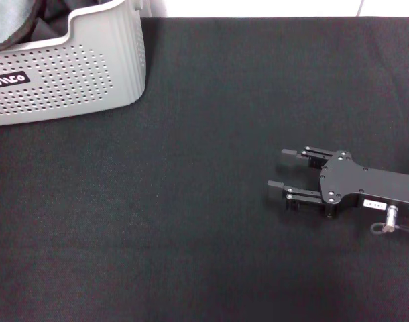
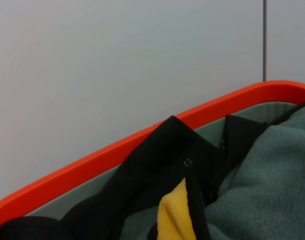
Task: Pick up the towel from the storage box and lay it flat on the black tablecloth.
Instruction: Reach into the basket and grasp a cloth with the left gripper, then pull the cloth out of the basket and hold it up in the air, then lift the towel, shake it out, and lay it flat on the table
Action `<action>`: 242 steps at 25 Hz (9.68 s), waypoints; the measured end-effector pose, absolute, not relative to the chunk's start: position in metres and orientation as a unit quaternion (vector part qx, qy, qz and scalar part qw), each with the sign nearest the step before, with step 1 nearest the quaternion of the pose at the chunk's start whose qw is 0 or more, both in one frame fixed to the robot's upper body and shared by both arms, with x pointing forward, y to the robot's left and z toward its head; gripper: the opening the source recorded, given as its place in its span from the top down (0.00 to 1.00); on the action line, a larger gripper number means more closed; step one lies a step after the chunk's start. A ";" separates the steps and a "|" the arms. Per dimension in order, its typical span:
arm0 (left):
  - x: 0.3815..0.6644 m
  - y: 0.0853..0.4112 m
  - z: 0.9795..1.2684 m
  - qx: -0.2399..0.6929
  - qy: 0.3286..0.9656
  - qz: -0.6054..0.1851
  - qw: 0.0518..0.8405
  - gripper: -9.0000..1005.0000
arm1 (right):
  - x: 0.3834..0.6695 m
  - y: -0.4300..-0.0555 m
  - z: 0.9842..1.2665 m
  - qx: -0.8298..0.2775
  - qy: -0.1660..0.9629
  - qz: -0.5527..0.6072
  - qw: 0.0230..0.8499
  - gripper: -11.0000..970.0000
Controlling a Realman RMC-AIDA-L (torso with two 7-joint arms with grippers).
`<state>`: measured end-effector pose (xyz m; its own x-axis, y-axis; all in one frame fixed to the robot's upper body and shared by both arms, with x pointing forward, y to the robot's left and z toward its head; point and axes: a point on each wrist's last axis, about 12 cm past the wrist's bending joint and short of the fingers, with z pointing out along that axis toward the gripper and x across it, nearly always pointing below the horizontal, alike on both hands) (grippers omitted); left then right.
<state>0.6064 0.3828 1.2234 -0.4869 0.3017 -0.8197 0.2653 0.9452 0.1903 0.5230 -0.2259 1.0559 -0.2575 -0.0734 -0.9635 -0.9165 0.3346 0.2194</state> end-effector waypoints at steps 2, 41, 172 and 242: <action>0.606 0.382 1.223 0.165 0.862 0.018 0.479 0.64 | 0.523 -0.226 1.055 -0.373 0.662 0.439 0.480 0.25; 0.510 0.354 1.297 0.478 0.493 -0.491 0.536 0.97 | 0.531 -0.223 1.127 -0.445 0.461 0.427 0.639 0.25; 0.521 0.246 1.080 0.383 0.626 -0.442 0.515 0.93 | 0.589 -0.187 1.222 -0.424 0.352 0.400 0.732 0.98; 0.527 0.357 1.169 0.453 0.728 -0.405 0.318 0.97 | 0.552 -0.191 1.103 -0.405 0.608 0.531 0.429 0.98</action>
<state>0.5272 0.3566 1.1687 -0.3873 0.4027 -0.8294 0.9170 0.2616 -0.3012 0.5523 -0.1911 1.1026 -0.3038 -0.0362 -0.9520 -0.9482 0.1086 0.2984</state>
